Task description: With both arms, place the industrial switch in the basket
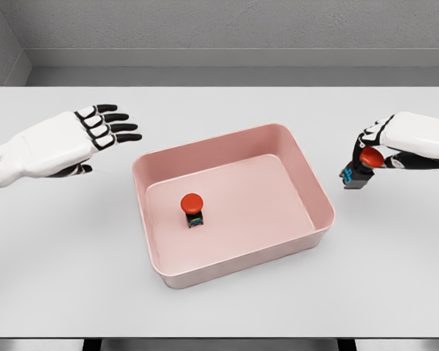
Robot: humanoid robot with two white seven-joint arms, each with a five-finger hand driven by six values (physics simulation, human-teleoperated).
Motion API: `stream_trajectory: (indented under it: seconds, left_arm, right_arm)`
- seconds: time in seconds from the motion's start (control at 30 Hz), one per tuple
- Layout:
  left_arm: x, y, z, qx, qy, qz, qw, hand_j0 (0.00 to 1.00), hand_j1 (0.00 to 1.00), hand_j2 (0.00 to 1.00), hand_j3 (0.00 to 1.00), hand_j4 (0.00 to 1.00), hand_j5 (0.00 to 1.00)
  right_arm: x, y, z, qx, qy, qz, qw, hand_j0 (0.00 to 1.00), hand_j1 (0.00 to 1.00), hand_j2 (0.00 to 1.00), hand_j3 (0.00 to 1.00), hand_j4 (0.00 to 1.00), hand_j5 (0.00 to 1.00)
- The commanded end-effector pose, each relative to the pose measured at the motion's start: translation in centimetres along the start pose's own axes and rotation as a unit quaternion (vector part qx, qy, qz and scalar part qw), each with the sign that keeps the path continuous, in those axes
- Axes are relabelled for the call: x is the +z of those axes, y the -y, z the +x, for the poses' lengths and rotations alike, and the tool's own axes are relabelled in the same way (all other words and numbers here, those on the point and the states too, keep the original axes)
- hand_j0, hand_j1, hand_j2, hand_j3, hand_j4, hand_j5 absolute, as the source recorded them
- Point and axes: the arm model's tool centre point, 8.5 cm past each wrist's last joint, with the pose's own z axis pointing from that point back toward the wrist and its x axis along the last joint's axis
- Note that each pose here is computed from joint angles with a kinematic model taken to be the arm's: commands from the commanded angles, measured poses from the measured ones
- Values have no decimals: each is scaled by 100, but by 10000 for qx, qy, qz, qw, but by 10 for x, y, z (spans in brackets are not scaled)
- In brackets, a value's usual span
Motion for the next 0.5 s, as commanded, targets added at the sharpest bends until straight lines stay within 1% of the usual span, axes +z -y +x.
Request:
stream_trajectory:
  seconds: [0.0,0.3,0.47]
  left_arm:
    - [8,-3,-7,-57,-93,-104,9999,100,100,100,100,100,100]
    - [9,0,-6,-13,-94,-119,9999,100,100,100,100,100,100]
    - [9,2,-6,-2,-91,-156,9998,100,100,100,100,100,100]
  right_arm:
    - [-5,0,3,-47,79,-50,9999,43,43,43,43,43,43]
    - [-11,9,8,40,201,-157,9997,43,43,43,43,43,43]
    - [-24,16,15,81,392,-281,9988,43,43,43,43,43,43]
